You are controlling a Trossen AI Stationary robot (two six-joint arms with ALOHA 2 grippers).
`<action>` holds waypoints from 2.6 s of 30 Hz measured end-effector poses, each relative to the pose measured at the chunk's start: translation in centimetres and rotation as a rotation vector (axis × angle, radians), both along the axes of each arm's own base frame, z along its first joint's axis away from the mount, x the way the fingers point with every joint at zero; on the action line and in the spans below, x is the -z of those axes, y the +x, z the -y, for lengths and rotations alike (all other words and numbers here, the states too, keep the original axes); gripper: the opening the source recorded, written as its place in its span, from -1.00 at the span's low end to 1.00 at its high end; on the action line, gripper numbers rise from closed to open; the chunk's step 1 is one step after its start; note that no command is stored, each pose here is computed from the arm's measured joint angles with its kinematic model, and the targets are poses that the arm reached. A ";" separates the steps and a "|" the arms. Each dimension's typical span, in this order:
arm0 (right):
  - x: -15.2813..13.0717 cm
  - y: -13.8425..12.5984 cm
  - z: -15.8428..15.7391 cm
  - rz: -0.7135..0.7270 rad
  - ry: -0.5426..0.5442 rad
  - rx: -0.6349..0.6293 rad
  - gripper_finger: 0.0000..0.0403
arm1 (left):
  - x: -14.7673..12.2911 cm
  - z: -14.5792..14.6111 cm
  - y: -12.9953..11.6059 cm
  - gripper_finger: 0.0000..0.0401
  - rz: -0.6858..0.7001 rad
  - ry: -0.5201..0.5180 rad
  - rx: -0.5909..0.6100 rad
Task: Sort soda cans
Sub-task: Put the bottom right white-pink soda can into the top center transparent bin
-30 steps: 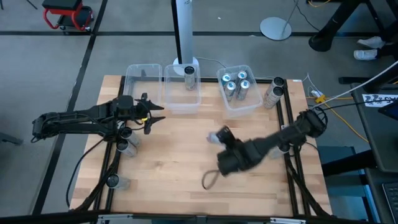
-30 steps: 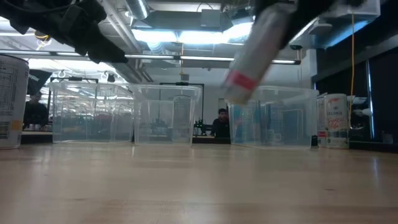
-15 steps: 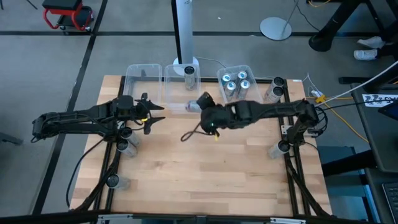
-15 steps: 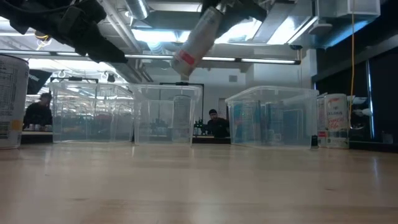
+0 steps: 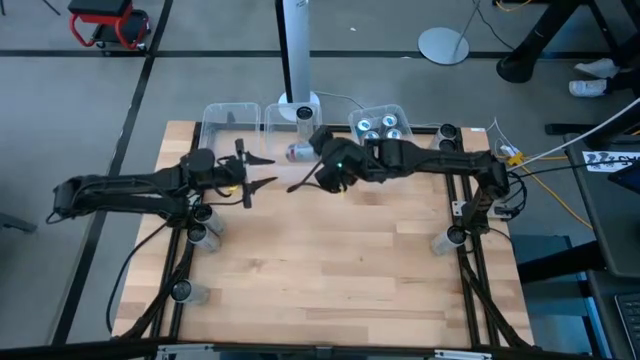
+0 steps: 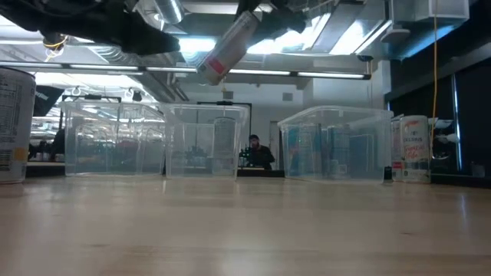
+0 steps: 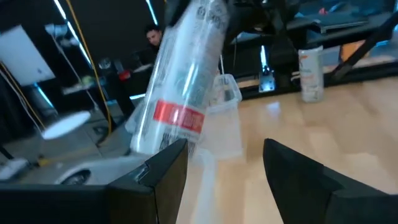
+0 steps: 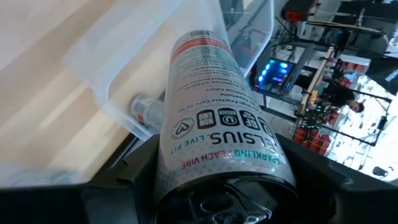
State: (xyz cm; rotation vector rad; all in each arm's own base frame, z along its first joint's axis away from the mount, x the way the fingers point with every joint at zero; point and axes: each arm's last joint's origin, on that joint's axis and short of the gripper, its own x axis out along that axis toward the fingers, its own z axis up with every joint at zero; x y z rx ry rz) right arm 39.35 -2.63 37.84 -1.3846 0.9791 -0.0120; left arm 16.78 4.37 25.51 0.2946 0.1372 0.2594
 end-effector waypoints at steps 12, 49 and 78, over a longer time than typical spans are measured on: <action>0.1 0.0 1.6 -0.023 0.010 -0.039 0.22 | -0.8 -1.1 3.8 -0.85 -0.047 0.113 0.007; -0.1 0.4 2.2 0.018 0.015 -0.095 0.22 | 0.5 -5.2 3.8 -0.98 -0.072 0.011 -0.178; 8.3 3.1 13.8 -0.110 0.196 -0.017 0.22 | 3.5 -2.5 2.1 -0.97 -0.313 -0.241 -0.140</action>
